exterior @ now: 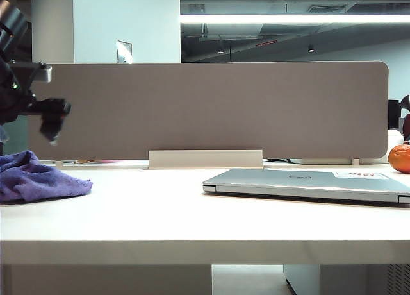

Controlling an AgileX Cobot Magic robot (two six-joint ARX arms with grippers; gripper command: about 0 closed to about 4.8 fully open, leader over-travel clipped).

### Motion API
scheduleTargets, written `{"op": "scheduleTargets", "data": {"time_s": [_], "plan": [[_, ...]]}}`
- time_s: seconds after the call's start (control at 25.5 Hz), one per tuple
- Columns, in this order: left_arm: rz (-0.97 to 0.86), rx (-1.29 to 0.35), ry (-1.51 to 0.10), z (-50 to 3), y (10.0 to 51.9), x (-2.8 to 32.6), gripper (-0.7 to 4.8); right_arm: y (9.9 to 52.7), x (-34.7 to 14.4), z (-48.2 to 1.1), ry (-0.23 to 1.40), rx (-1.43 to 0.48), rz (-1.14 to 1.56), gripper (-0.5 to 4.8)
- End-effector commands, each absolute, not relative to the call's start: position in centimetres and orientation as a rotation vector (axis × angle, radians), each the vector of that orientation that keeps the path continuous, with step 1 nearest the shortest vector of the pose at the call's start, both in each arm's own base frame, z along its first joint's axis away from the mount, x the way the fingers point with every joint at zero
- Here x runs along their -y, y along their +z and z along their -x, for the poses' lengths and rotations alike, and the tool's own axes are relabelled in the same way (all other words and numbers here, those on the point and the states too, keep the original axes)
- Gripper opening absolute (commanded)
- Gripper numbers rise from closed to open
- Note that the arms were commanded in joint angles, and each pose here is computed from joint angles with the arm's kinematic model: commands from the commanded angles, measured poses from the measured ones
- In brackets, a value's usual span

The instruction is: Pick up the purple rag and put it over the laptop.

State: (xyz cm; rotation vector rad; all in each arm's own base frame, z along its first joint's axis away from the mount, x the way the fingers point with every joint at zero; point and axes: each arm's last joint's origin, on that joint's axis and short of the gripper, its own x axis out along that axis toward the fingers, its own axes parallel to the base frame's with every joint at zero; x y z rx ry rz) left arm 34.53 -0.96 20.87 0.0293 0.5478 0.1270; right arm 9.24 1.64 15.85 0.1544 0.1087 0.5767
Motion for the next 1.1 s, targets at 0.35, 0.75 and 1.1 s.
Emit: {"op": "scheduleTargets", "data": {"time_s": [0.35, 0.75, 1.1], "plan": [[-0.093, -0.690, 0.178, -34.9, 17.9, 0.6, 4.79, 15.7, -1.6, -9.3, 0.580, -0.109, -0.154, -0.08], [-0.070, -0.793, 0.149, -34.9, 15.7, 0.7, 1.97, 15.7, -1.6, -9.3, 0.579, -0.109, -0.154, -0.08], [0.046, -0.644, -0.095, -35.5, 17.7, 2.2, -0.06, 15.7, -1.6, -9.3, 0.576, -0.109, -0.154, -0.08]]}}
